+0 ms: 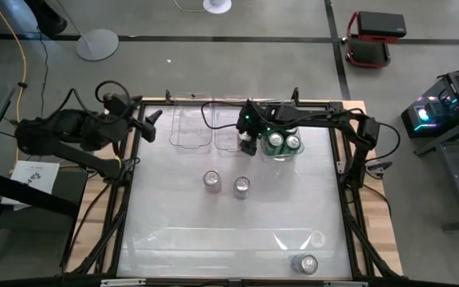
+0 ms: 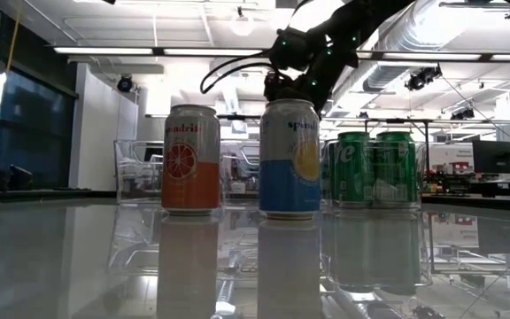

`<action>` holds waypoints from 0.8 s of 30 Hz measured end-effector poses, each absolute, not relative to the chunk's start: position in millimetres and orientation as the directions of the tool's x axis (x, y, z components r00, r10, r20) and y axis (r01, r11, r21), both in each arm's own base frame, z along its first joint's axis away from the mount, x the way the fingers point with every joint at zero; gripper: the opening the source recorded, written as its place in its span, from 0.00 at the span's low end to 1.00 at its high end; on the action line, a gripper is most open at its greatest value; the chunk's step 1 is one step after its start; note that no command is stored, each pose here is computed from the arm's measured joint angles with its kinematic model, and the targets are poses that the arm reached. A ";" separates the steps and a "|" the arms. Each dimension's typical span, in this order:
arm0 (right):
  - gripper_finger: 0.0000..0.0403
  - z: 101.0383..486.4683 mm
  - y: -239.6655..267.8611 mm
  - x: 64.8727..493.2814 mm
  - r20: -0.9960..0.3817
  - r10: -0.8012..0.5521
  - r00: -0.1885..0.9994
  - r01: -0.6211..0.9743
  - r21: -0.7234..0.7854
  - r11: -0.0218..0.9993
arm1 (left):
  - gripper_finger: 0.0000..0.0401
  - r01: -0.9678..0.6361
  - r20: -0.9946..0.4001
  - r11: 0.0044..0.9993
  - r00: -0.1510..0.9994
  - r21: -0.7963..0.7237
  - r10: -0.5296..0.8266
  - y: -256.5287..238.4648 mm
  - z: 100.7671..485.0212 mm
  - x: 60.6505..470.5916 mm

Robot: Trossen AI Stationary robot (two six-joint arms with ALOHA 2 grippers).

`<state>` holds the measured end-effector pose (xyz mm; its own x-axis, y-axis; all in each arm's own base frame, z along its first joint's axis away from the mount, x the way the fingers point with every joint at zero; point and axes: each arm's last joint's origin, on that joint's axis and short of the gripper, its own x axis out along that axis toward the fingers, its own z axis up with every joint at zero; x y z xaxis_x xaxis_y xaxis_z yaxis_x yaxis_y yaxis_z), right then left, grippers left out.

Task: Sort soda cans
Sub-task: Put the orange-white soda can into the center transparent bin, then adjust the right transparent bin

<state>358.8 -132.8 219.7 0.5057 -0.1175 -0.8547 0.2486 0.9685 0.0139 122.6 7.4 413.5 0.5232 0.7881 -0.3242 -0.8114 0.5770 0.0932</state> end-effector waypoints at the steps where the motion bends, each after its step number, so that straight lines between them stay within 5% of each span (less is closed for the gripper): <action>1: 0.84 220.5 -132.7 358.7 -0.853 -0.118 0.509 0.254 0.018 0.967 | 0.89 -0.802 -0.336 0.589 0.532 0.093 0.777 7.8 413.2 122.7; 11: 0.85 275.3 -135.0 370.3 -0.808 -0.228 0.544 0.337 -0.039 0.941 | 0.89 -0.738 -0.394 0.657 0.565 0.151 0.725 11.3 411.9 122.6; 15: 0.85 301.2 -121.0 378.3 -0.778 -0.156 0.609 0.265 0.015 0.964 | 0.89 -0.717 -0.414 0.676 0.570 0.170 0.709 13.5 411.2 123.1; 19: 0.77 309.4 -96.7 382.3 -0.787 -0.044 0.615 0.188 0.092 0.978 | 0.89 -0.701 -0.432 0.688 0.570 0.187 0.699 16.4 410.8 123.1; 24: 0.59 310.3 -59.0 366.5 -0.893 0.012 0.450 0.177 0.102 0.979 | 0.89 -0.690 -0.455 0.700 0.572 0.184 0.683 18.4 409.6 122.8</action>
<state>366.5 -59.0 310.3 0.4498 0.0120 -0.8931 0.1771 0.9789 0.1023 122.8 18.4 409.6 0.5715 0.6828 -0.4551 -0.6898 0.7001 0.1842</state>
